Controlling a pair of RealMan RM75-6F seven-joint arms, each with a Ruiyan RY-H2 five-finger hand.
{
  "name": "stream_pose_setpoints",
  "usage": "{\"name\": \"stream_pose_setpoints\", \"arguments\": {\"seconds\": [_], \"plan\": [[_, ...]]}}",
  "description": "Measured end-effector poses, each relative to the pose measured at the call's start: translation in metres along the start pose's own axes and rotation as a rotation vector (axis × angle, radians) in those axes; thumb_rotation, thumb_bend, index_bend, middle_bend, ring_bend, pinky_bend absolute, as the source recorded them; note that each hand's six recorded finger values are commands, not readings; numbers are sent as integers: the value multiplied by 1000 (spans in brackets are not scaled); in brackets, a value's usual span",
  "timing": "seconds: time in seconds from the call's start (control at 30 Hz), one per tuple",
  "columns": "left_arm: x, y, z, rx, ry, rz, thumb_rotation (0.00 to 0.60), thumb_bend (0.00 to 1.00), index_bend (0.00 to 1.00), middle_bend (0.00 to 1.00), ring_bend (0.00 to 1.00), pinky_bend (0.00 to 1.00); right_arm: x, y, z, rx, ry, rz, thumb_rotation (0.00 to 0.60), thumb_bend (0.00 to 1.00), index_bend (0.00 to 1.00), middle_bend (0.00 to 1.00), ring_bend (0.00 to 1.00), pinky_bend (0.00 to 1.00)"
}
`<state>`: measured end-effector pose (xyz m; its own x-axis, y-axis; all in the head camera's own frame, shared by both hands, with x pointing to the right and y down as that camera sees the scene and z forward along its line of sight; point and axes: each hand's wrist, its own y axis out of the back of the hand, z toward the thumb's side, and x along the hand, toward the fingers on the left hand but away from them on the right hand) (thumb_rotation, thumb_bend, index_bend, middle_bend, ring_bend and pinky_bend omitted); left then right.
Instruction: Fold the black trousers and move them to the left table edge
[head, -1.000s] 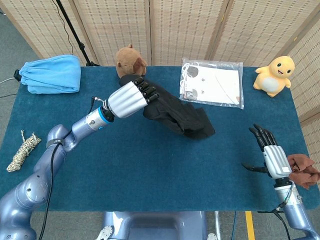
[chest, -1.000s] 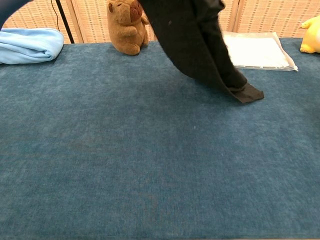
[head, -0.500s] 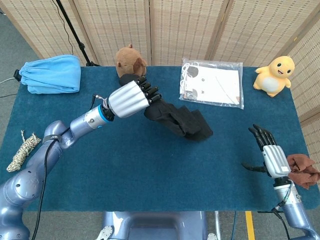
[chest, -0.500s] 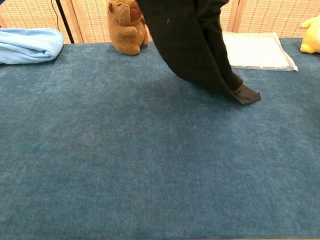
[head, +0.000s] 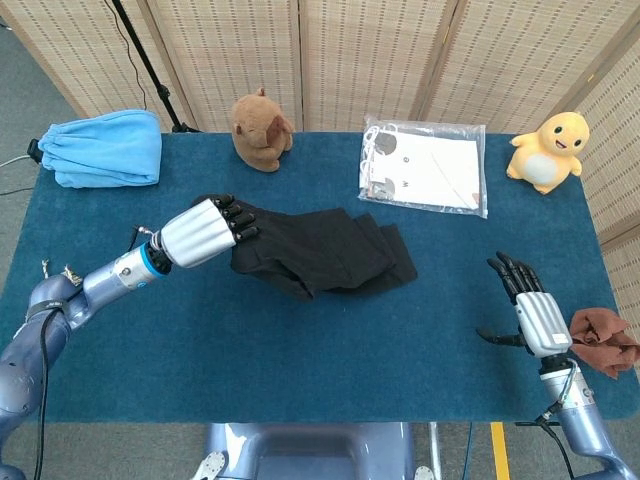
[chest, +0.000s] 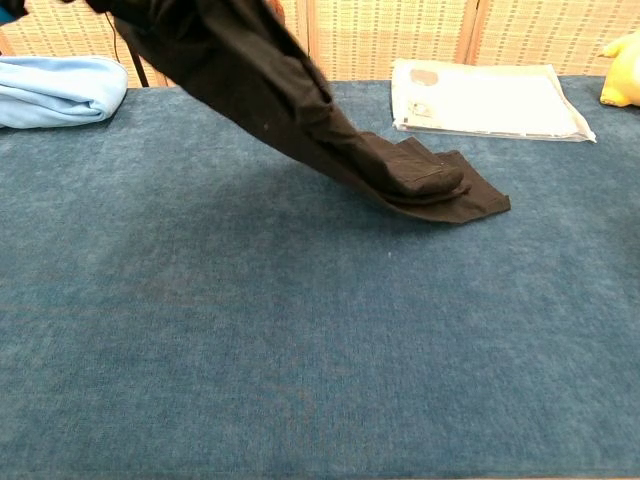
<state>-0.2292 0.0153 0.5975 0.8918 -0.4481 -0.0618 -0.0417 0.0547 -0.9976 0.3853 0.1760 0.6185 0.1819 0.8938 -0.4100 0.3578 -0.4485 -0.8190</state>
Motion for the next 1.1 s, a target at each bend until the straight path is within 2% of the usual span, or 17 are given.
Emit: {"name": "stream_pose_setpoints", "arguments": {"seconds": [0.33,0.57,0.7,0.8,0.93,1.1], "plan": [[-79,-26,13,-23,0,-150,600,523,820,636,722,629,0,-4,0,11,-3,10,600,0,0,0,0,2],[-144,-33,19,-86,82,-242,600,523,820,636,721,629,-3,-6,-2,9,-10,20,600,0,0,0,0,2],[-170,-34,21,-87,115,-283,600,523,820,636,721,629,-4,-9,0,13,-3,27,600,0,0,0,0,2],[-173,-33,19,-89,130,-283,600,522,820,636,721,629,-4,-10,2,12,-1,29,600,0,0,0,0,2],[-160,-32,17,-95,128,-245,600,522,820,636,721,629,-4,-10,2,11,-1,29,600,0,0,0,0,2],[-114,-29,16,-107,102,-137,600,520,820,636,720,629,-4,-9,2,7,-2,27,600,0,0,0,0,2]]}}
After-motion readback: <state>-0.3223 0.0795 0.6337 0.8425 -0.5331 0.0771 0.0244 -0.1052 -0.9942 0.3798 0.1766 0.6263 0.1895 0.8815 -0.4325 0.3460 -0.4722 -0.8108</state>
